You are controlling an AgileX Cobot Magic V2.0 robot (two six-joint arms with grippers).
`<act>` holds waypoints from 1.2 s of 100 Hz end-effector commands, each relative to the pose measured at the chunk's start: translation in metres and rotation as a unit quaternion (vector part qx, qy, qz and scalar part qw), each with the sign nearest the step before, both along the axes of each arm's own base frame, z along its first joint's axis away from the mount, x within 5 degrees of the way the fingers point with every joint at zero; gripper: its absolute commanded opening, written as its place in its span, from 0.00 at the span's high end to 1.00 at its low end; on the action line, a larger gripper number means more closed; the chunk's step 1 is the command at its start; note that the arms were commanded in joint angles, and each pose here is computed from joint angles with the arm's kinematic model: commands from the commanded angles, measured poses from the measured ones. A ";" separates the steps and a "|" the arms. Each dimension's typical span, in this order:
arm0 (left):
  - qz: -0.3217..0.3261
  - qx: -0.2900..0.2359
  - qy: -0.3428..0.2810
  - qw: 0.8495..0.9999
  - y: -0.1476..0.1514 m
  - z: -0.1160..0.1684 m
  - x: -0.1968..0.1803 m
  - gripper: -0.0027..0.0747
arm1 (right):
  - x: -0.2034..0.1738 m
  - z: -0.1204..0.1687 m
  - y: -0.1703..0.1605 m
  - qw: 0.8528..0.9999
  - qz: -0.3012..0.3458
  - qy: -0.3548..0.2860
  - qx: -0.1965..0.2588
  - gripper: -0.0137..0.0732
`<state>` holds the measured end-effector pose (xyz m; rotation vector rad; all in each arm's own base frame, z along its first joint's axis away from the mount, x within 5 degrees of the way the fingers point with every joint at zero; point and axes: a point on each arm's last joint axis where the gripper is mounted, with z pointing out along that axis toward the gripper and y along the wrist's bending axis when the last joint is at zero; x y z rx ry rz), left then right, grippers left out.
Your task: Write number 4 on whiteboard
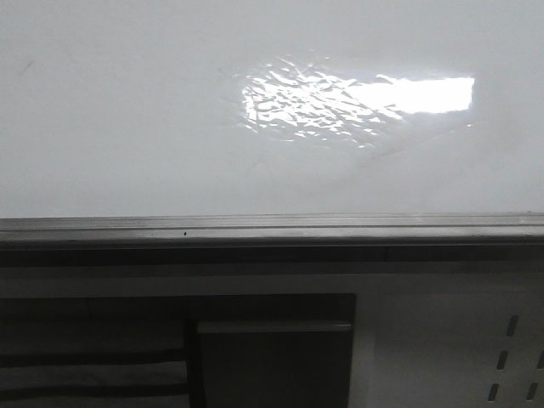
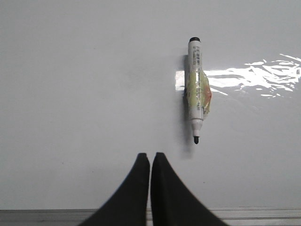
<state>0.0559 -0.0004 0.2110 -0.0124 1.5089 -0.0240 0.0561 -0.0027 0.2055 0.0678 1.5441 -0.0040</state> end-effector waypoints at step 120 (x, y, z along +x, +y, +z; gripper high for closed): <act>-0.007 -0.029 -0.111 0.993 0.000 0.048 -0.012 0.99 | -0.008 0.030 0.000 1.000 -0.004 -0.026 -0.004 0.93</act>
